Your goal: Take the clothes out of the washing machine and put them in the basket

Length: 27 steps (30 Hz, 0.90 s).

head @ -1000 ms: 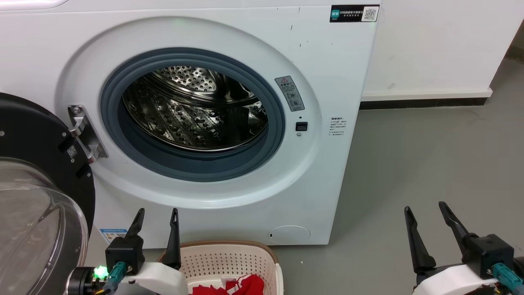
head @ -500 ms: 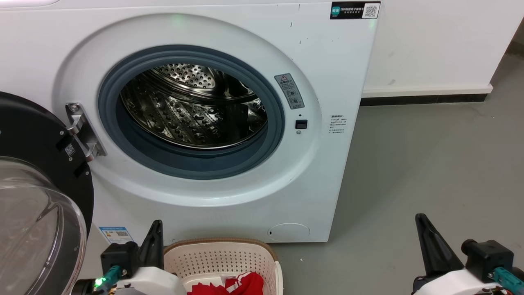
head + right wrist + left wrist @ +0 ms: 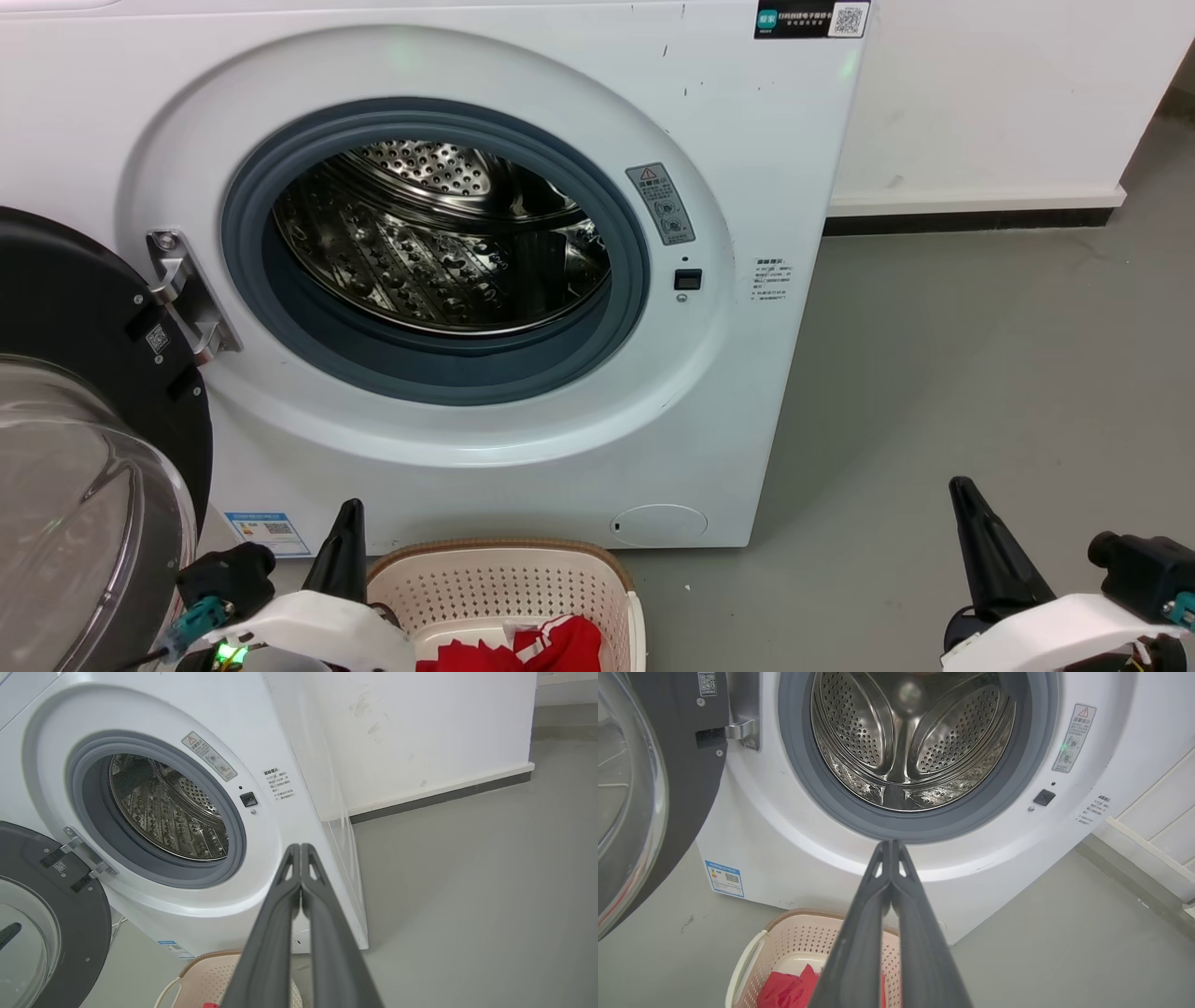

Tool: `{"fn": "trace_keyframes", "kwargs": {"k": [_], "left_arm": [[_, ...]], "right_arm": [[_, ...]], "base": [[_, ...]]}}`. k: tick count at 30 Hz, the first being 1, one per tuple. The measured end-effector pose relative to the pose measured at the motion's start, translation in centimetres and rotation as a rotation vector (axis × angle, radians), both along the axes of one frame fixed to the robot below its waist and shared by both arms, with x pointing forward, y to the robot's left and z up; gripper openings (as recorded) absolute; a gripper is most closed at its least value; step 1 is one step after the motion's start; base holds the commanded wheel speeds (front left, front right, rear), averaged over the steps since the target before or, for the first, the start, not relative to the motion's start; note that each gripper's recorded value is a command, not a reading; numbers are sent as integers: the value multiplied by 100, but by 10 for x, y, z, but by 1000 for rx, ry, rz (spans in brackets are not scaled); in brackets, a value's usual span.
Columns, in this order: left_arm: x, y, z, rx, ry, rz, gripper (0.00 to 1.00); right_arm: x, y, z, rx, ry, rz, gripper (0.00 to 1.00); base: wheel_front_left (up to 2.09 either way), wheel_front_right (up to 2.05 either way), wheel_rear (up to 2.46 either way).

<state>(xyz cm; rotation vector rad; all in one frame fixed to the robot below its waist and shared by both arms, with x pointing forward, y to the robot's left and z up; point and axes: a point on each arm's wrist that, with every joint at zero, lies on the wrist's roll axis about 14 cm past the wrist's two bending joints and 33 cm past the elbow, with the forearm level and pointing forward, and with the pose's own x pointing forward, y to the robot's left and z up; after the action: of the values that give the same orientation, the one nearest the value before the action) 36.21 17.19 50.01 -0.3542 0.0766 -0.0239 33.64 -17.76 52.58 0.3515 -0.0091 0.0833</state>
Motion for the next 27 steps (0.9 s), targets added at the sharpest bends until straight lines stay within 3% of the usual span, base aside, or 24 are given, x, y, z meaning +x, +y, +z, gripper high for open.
{"fn": "trace_keyframes", "kwargs": {"k": [27], "left_arm": [[9,8,-4,-427,41,36,0]], "right_arm": [[17,-7,-6,428,34,-10,0]], "base": [[0,0,0]]}}
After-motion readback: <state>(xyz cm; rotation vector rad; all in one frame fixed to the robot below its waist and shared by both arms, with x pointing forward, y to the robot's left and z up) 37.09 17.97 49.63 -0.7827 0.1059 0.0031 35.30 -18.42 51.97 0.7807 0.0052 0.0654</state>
